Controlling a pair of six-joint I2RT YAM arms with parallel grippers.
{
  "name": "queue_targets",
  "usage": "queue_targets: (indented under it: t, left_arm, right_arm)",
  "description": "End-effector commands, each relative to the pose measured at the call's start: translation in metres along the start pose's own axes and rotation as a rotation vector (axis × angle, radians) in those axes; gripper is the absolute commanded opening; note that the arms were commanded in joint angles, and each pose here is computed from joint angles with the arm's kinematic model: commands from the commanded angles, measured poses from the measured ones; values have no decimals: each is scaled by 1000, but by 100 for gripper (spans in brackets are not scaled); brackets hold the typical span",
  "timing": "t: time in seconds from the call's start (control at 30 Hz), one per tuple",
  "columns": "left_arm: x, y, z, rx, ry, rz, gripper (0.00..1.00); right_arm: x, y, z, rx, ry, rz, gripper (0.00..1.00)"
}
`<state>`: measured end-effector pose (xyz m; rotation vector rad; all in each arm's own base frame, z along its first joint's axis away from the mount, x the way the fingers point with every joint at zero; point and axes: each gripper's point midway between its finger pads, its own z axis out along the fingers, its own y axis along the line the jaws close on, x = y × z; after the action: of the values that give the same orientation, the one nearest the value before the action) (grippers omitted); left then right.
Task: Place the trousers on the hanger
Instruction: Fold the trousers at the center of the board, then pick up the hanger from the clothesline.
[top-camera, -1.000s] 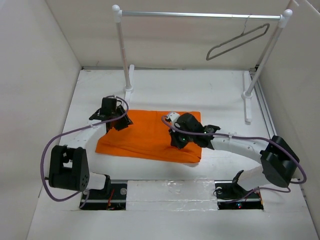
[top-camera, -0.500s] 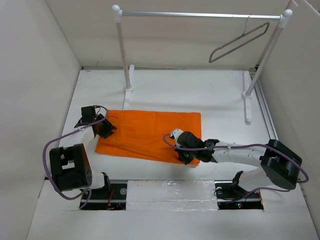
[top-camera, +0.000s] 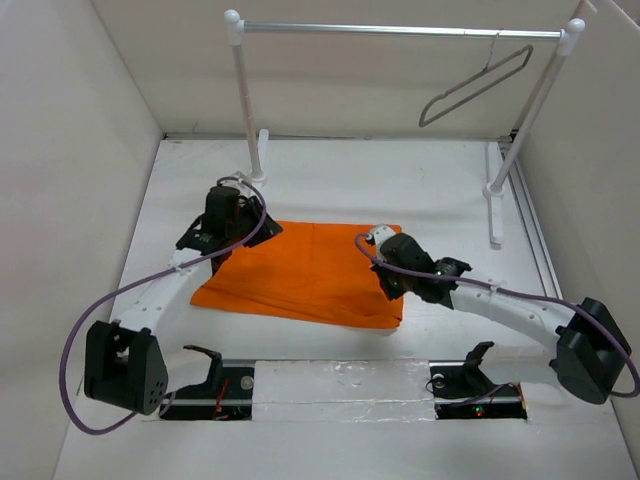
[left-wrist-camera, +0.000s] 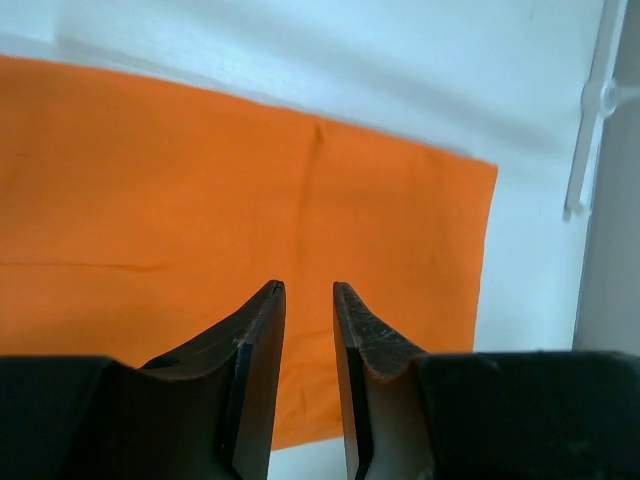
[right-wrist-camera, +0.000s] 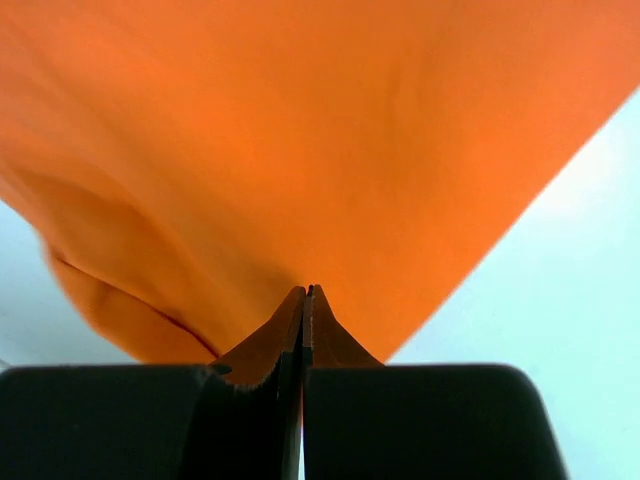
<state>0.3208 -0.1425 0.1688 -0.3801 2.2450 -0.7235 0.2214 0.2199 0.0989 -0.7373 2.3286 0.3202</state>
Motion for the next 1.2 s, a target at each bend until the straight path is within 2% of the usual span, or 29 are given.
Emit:
queue_targets:
  t: [0.0, 0.17, 0.23, 0.27, 0.3, 0.33, 0.37, 0.4, 0.43, 0.47, 0.5, 0.53, 0.57, 0.6, 0.63, 0.73, 0.83, 0.97, 1.07, 1.17]
  left_arm:
    - [36, 5, 20, -15, 117, 11, 22]
    - [52, 43, 31, -126, 142, -43, 22]
    - [48, 43, 27, -133, 127, -23, 21]
    - [41, 40, 24, -128, 104, -6, 20]
    - [25, 25, 16, -115, 48, 34, 20]
    - [25, 8, 12, -88, 39, 82, 20]
    - [13, -12, 1, -76, -1, 146, 20]
    - [-2, -21, -3, -70, -45, 149, 20]
    - [-8, -33, -7, -53, -61, 168, 20]
    - [-18, -53, -12, -22, -86, 198, 20]
    - [-22, -62, -15, -8, -94, 208, 20]
    - [-26, -66, -16, -2, -101, 210, 20]
    - [-23, -77, -17, 22, -95, 228, 20]
    - [-26, -86, -17, 38, -101, 235, 20]
    - [-26, -90, -18, 47, -100, 242, 20]
    - [-26, -95, -16, 69, -97, 241, 20]
    - [-24, -95, -16, 75, -95, 241, 21]
    - [-24, -93, -12, 67, -93, 270, 24]
    - [-22, -87, 0, 38, -71, 301, 29]
    - [-16, -81, 11, 8, -30, 313, 31]
  right_arm:
    - [37, -5, 2, 13, 67, 36, 0]
    - [81, -6, 7, -10, 96, 132, 0]
    - [76, -7, 0, -18, 101, 128, 0]
    - [66, -8, -8, -21, 78, 103, 4]
    - [30, -8, -20, -15, 4, 92, 12]
    - [19, -11, -33, 0, 0, 75, 28]
    - [-20, -14, -60, 12, -92, 38, 41]
    - [-45, -12, -72, 3, -153, 43, 41]
    - [-61, -19, -87, 32, -188, 41, 52]
    - [-98, -23, -116, 37, -291, 23, 57]
    - [-99, -29, -116, 49, -290, 15, 57]
    - [-132, -33, -143, 53, -382, 16, 62]
    - [-147, -49, -156, 90, -423, 25, 65]
    - [-161, -55, -166, 92, -456, 34, 73]
    - [-188, -61, -191, 99, -543, 50, 84]
    - [-226, -89, -218, 123, -671, 86, 95]
    - [-258, -118, -240, 89, -803, 183, 98]
    - [-282, -147, -249, -49, -930, 389, 98]
    - [-294, -166, -242, -140, -996, 465, 99]
    - [-315, -165, -249, -243, -1077, 428, 98]
